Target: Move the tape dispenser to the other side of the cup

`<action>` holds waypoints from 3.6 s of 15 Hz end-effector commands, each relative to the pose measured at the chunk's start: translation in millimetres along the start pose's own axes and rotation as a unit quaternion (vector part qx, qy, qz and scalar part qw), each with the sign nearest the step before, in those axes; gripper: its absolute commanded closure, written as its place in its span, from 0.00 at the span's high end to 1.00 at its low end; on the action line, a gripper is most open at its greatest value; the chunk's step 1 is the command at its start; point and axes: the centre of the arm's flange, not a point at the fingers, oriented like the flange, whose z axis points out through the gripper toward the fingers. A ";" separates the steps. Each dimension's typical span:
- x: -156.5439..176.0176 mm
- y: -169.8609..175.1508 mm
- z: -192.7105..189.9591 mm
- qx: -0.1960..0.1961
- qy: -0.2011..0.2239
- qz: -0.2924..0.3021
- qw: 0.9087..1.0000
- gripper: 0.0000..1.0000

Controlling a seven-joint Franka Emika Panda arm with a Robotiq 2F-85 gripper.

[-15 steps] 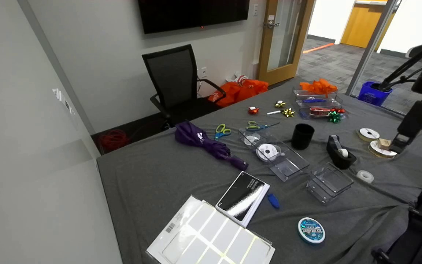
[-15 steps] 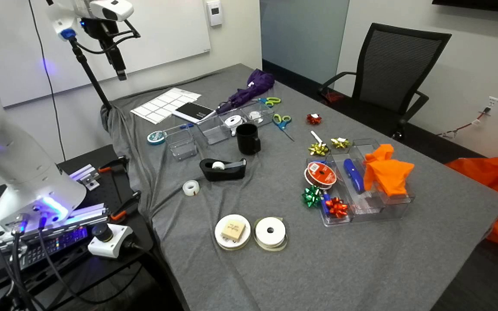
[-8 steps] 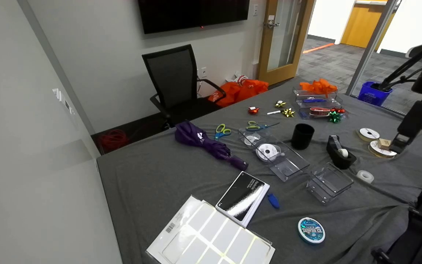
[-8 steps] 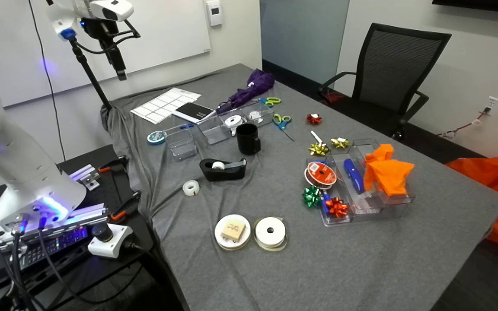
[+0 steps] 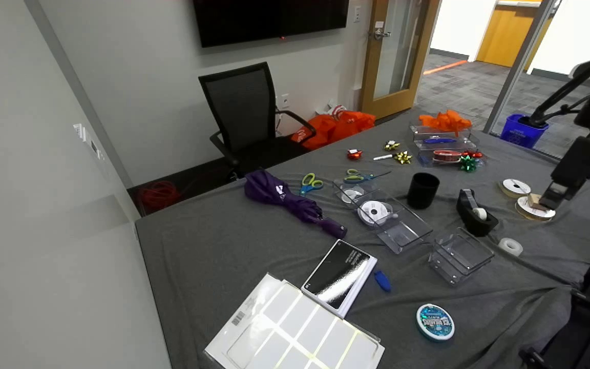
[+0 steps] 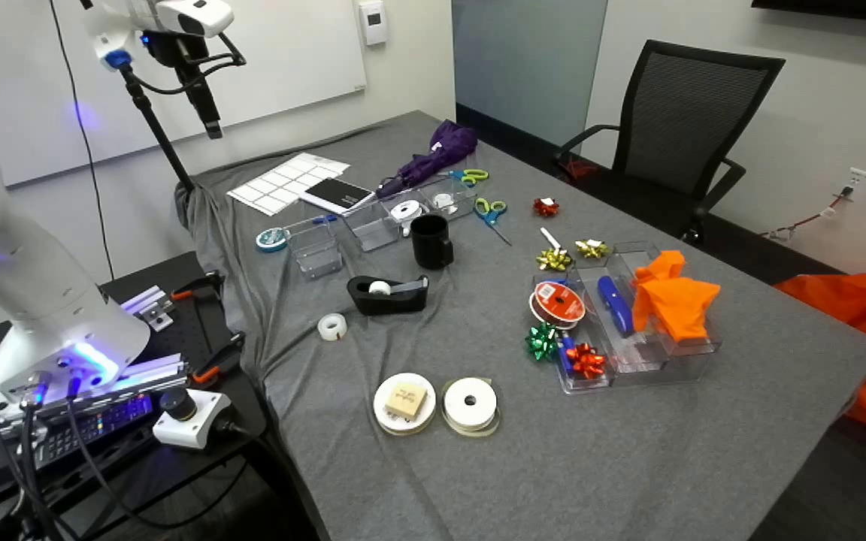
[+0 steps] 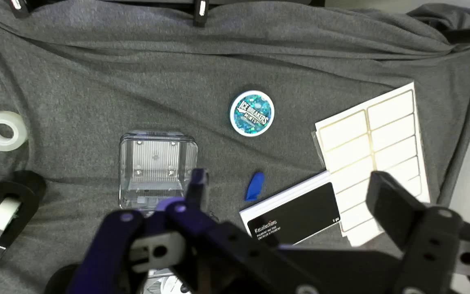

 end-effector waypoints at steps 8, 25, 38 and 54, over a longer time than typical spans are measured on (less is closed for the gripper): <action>10.0 128.5 1.6 0.006 0.101 0.263 0.960 1.00; 77.6 150.9 27.7 -0.040 0.113 0.346 0.930 1.00; 158.5 239.2 119.8 -0.139 0.085 0.316 0.935 1.00; 154.1 239.9 201.4 -0.145 0.075 0.302 0.939 1.00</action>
